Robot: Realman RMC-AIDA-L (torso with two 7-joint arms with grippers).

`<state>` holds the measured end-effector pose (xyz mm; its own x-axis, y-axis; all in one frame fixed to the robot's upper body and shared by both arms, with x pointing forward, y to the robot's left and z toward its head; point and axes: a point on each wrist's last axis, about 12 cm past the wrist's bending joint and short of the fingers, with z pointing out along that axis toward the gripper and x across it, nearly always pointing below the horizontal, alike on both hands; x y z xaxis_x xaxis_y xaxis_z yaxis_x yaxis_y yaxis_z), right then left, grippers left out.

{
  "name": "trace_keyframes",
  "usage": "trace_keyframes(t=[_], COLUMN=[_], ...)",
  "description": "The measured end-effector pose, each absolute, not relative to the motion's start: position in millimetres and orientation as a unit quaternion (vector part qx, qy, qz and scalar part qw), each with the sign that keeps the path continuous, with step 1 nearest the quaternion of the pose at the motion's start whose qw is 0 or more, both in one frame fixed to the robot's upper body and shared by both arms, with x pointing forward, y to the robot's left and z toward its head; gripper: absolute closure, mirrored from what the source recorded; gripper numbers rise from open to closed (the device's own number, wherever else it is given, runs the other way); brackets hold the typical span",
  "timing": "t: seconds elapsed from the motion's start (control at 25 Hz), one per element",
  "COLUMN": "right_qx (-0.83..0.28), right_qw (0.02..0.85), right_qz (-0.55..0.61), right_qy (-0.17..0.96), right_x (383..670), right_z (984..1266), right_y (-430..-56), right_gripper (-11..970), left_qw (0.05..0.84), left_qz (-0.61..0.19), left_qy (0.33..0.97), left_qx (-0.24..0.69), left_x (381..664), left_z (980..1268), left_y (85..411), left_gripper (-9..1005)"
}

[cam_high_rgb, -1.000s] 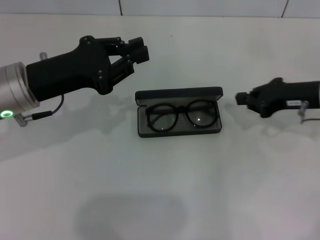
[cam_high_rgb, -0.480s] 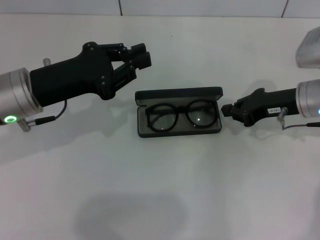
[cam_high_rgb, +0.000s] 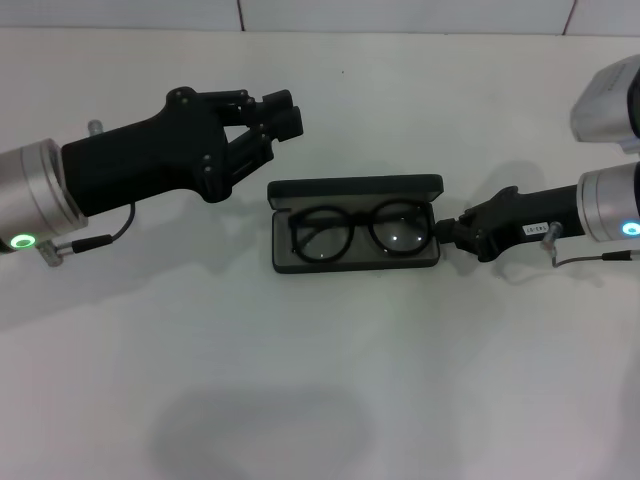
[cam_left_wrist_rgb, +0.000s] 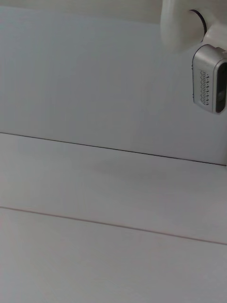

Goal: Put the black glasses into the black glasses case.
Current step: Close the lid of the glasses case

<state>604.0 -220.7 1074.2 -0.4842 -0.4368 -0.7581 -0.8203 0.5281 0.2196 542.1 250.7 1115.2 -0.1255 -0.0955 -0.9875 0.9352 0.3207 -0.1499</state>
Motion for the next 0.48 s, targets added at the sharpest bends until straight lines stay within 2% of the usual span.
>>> trace_keyframes(t=[0.48], right_qx=[-0.392], right_qw=[0.330], right_qz=[0.285], right_qy=[0.810], right_x=[606.1], right_z=[1073.2], right_y=[-217.4], right_gripper=[948], left_qw=[0.557], left_qz=[-0.464], left_qy=[0.592], left_qx=[0.352], left_x=[541.5], left_z=[1113.9], left_y=[250.3], left_gripper=[803])
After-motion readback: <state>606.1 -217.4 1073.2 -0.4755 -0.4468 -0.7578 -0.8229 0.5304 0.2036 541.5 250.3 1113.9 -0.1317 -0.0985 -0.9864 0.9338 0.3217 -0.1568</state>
